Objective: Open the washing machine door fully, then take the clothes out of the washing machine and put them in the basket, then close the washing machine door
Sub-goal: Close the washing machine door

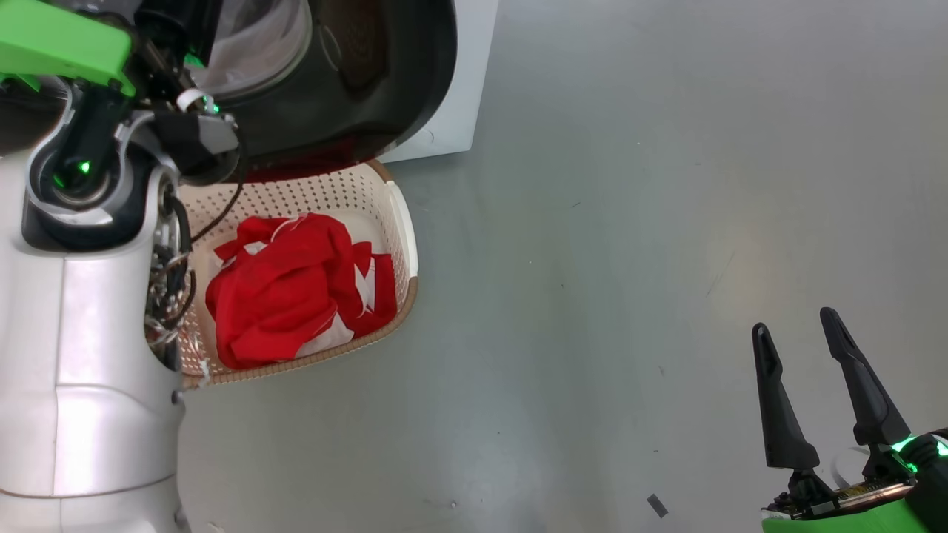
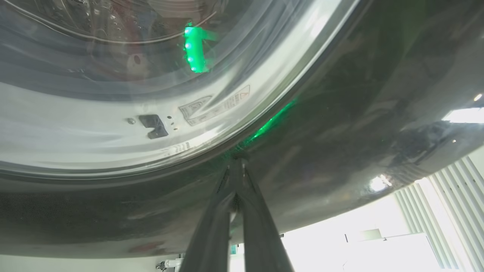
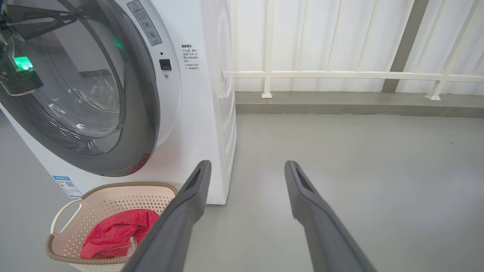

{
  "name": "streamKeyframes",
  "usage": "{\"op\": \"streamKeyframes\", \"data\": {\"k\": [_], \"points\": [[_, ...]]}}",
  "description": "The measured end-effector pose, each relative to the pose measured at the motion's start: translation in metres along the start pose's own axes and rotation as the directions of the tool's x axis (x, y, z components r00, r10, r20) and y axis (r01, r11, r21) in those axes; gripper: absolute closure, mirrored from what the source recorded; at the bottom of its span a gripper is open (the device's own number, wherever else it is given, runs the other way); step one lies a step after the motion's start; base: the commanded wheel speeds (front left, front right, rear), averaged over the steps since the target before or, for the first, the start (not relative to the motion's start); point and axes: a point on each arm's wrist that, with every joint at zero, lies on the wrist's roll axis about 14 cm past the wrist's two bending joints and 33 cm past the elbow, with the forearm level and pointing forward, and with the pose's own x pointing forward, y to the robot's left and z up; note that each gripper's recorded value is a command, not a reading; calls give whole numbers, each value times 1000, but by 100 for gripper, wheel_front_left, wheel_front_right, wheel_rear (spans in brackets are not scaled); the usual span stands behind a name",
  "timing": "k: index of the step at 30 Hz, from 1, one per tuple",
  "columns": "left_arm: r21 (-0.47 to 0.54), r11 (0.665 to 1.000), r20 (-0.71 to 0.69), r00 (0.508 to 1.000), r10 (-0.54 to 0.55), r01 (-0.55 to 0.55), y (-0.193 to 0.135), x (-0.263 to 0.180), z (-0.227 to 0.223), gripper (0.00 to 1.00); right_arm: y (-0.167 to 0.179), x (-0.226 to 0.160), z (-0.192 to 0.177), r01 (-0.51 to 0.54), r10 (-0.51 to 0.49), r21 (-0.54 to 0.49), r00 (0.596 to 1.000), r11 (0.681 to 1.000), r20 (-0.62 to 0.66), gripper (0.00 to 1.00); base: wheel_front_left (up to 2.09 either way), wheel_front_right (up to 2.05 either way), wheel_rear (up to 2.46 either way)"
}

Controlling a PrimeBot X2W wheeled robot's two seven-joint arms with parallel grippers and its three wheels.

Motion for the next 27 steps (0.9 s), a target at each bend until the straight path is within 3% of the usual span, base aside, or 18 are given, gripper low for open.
{"op": "streamKeyframes", "data": {"k": [14, 23, 24, 25, 26, 27], "points": [[19, 999, -37, 999, -35, 35, -13, -1, -8, 100, 0, 0, 2, 1, -1, 8, 1000, 1000, 6, 0, 0, 0, 0], [54, 997, -63, 996, -58, 61, -14, -35, -31, 98, 8, 2, 9, -28, 27, 21, 999, 999, 36, 0, 0, 0, 0], [76, 995, -60, 996, -60, 64, -15, -39, -33, 71, 10, 2, 10, -33, 32, 23, 999, 999, 39, 0, 0, 0, 0], [107, 992, -52, 997, -63, 69, -16, -43, -34, 15, 11, 2, 11, -38, 37, 25, 998, 999, 43, 0, 0, 0, 0], [146, 987, -39, 997, -62, 67, -17, -48, -34, 0, 12, 2, 12, -42, 41, 27, 998, 999, 46, 0, 0, 0, 0], [181, 981, -24, 998, -63, 66, -18, -53, -33, 0, 13, 3, 12, -47, 45, 28, 998, 999, 49, 0, 0, 0, 0]]}}
